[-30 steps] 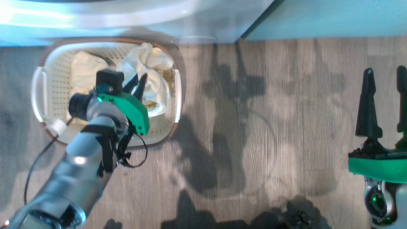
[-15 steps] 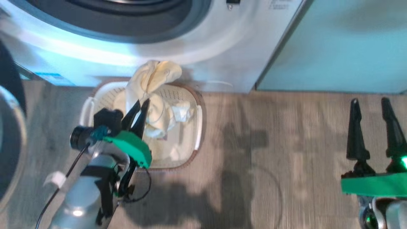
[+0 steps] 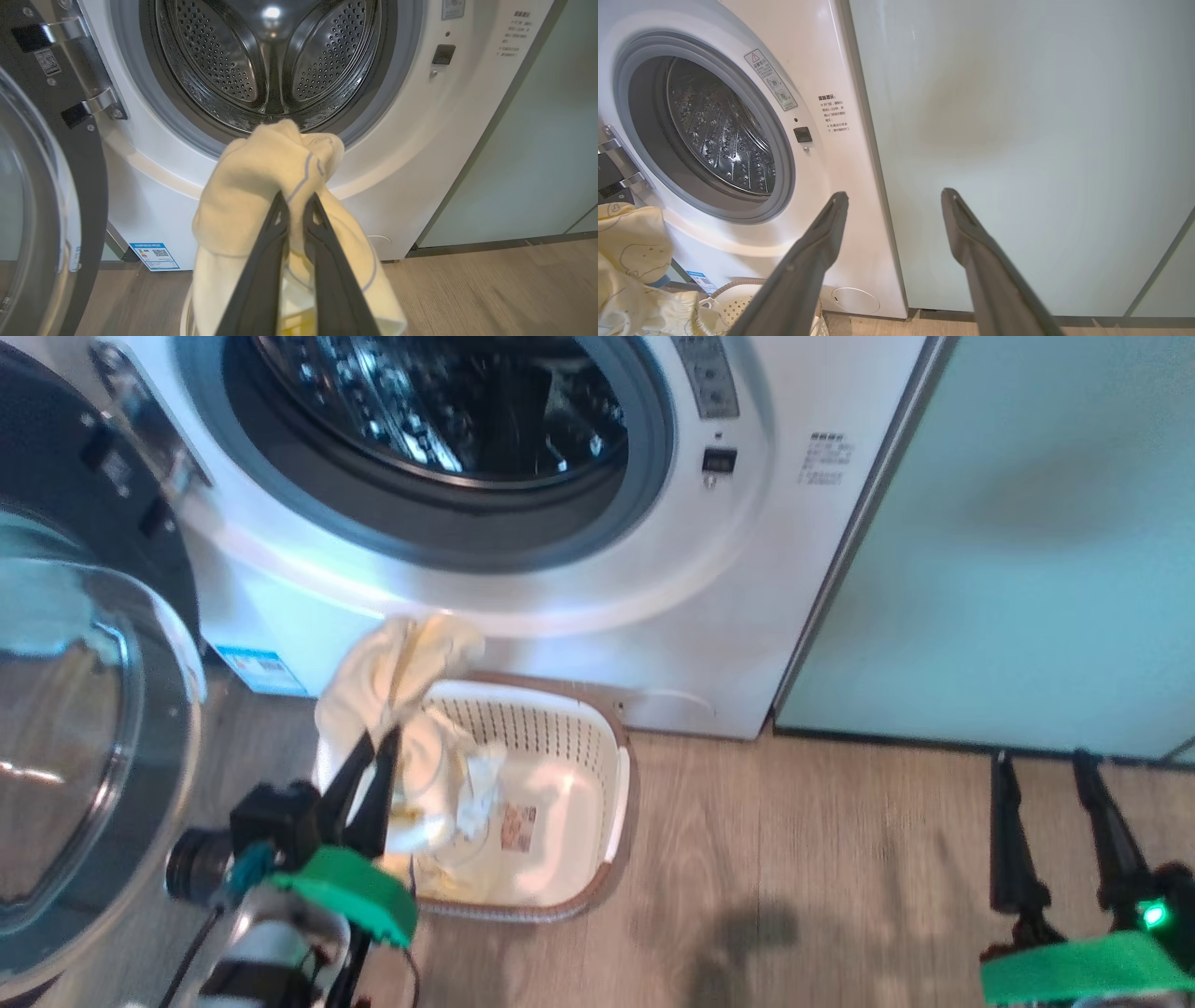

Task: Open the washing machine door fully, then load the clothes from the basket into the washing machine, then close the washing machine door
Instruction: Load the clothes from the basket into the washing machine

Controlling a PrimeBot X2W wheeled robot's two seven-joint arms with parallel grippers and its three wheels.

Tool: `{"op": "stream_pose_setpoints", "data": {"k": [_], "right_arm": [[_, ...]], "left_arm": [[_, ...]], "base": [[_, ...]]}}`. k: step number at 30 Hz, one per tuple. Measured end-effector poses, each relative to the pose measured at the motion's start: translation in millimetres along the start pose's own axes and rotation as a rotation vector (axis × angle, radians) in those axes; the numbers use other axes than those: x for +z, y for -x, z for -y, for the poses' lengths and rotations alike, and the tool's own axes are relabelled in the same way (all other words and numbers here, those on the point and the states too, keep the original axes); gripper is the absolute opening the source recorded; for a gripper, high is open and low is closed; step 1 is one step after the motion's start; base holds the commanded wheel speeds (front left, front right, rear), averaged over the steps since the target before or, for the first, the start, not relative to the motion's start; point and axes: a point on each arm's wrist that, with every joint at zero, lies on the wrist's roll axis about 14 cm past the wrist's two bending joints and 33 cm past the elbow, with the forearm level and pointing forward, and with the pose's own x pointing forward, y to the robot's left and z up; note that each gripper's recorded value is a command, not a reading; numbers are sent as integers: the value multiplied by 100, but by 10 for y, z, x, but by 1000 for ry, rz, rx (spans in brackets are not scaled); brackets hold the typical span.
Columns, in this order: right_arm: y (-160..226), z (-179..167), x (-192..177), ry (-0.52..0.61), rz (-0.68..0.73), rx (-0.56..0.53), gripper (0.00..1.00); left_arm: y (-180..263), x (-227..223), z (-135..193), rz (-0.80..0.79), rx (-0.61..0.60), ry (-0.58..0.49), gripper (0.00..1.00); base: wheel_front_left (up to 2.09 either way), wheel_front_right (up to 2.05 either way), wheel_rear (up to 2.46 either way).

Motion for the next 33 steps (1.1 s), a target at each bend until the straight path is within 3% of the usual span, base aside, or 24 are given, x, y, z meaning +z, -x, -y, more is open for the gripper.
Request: {"op": "stream_pose_setpoints", "data": {"k": [11,33], "right_arm": [[443,-27,139,-9,29,-15,100],[592,13,162,-11,36,-37,100]], "left_arm": [[594,239,-47,41,42,-20,0],[667,353,54,61,22,-19,0]], "base": [[0,0,0],[0,0,0]]}}
